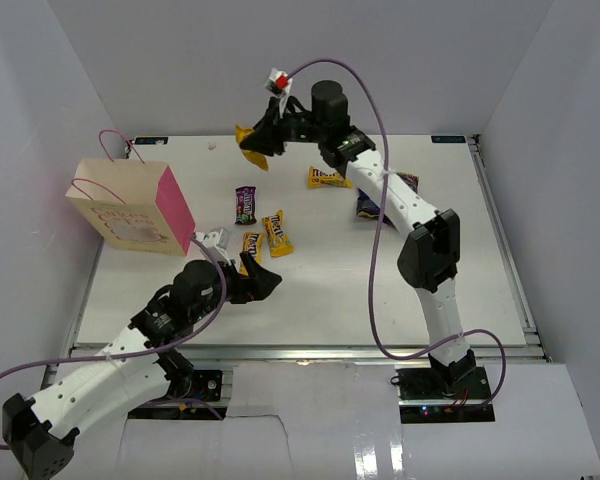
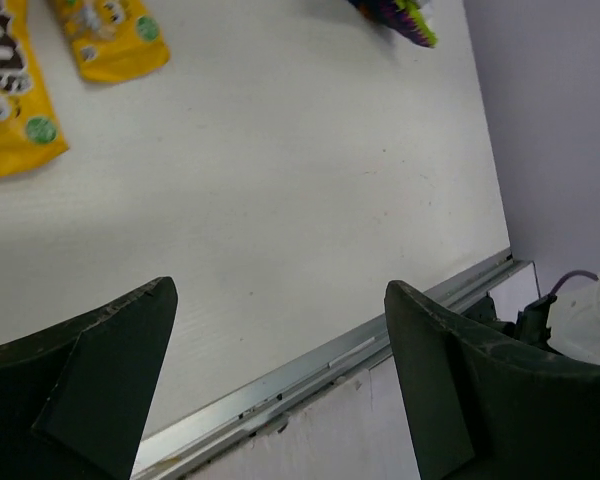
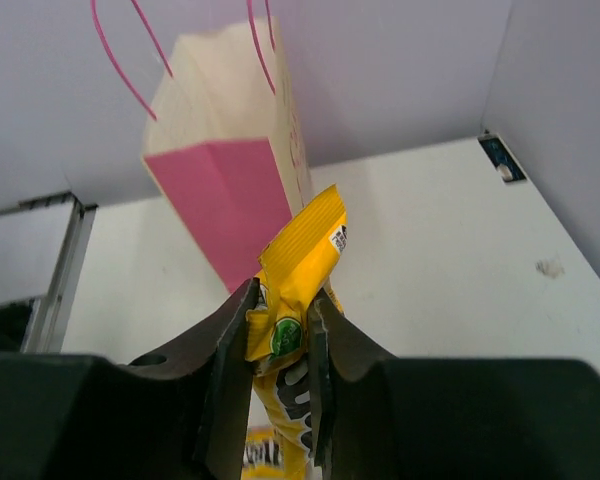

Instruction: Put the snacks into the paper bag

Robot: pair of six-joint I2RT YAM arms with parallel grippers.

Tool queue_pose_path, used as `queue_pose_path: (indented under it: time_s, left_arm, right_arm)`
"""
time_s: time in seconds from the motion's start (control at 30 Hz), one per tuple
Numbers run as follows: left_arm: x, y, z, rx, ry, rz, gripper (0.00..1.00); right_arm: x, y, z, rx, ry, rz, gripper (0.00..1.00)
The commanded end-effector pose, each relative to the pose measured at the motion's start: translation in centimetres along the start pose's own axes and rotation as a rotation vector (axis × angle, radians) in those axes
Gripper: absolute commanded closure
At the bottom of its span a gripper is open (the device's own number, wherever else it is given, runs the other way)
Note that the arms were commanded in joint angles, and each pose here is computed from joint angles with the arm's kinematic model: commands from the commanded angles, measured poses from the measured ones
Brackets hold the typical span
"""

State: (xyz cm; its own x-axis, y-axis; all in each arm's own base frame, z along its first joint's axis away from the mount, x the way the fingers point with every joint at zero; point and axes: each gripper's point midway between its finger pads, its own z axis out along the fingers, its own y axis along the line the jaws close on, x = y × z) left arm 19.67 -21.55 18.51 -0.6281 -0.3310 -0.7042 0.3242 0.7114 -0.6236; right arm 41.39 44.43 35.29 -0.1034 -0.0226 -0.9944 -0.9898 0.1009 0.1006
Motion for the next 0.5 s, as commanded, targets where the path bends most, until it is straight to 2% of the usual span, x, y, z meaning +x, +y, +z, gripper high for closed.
queue_pose_path:
  time_s: [0.0, 0.17, 0.3, 0.47]
  left_arm:
    - [2.2, 4.4, -1.3, -0.214, 0.017, -0.188, 0.05]
    - [3.5, 4.8, -2.0, -0.206, 0.031, -0.270, 0.05]
    - [4.5, 5.0, -2.3, -0.198, 0.057, -0.287, 0.05]
    - [4.8, 4.9, -2.7, -0.180, 0.066, -0.289, 0.05]
  right_arm:
    - [-8.7, 2.4, 3.8, 0.031, -0.300, -0.118, 0.89]
    - [-12.1, 6.6, 8.4, 0.023, -0.519, -0.166, 0.92]
    - [-14.6, 9.4, 9.7, 0.057, -0.680, -0.170, 0.92]
    - [-14.2, 12.0, 12.2, 0.107, -0.769, -0.201, 0.92]
